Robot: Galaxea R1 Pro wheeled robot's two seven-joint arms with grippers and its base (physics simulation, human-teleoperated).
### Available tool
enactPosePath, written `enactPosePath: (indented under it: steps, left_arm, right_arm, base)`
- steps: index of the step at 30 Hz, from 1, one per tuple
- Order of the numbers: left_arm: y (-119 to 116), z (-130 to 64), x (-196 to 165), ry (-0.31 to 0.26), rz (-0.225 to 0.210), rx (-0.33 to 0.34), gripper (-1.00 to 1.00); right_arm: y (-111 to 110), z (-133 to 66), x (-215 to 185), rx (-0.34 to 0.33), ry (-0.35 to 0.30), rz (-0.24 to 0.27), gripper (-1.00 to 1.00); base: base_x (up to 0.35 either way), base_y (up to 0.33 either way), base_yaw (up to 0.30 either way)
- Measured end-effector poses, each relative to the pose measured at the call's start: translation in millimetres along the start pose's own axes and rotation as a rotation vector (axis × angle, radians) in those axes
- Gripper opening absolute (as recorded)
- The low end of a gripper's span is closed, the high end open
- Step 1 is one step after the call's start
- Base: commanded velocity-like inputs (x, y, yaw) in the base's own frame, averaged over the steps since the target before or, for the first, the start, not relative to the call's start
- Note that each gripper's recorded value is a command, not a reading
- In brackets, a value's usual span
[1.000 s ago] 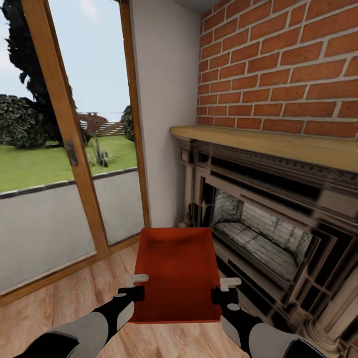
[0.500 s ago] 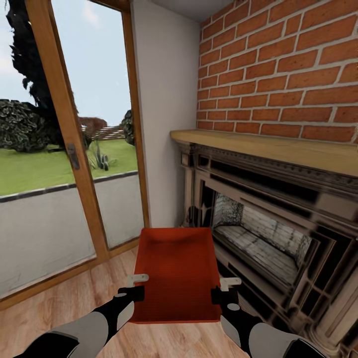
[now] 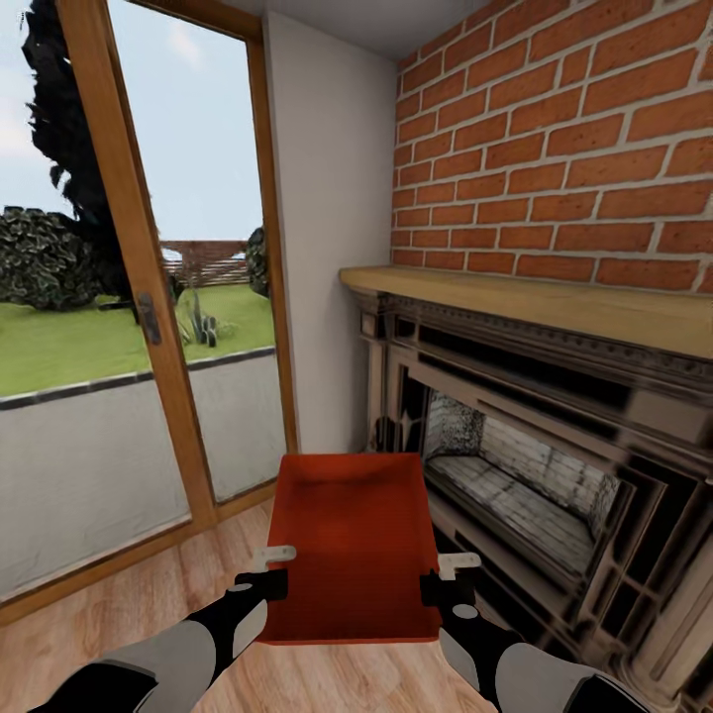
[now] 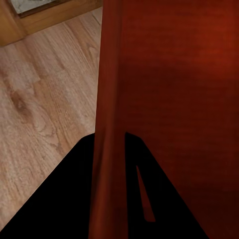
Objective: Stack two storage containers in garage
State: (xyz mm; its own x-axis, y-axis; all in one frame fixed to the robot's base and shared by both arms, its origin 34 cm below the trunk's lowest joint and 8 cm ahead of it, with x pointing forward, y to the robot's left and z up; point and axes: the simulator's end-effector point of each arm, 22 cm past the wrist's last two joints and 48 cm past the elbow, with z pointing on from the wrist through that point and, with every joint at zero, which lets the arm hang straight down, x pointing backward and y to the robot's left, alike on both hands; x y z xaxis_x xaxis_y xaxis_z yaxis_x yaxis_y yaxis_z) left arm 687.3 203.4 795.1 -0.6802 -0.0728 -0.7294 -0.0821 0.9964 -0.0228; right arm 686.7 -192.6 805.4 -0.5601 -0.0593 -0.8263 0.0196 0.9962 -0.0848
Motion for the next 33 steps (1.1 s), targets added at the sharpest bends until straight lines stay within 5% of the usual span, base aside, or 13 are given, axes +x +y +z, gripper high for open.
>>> enactPosePath:
  steps: [33]
  left_arm:
    - [-1, -14.2, -26, -0.051, -0.002, 0.003, -1.0]
  right_arm:
    - [-2, -10.3, -27, 0.003, -0.051, 0.004, -1.0]
  base:
    - [0.0, 0.0, 0.0]
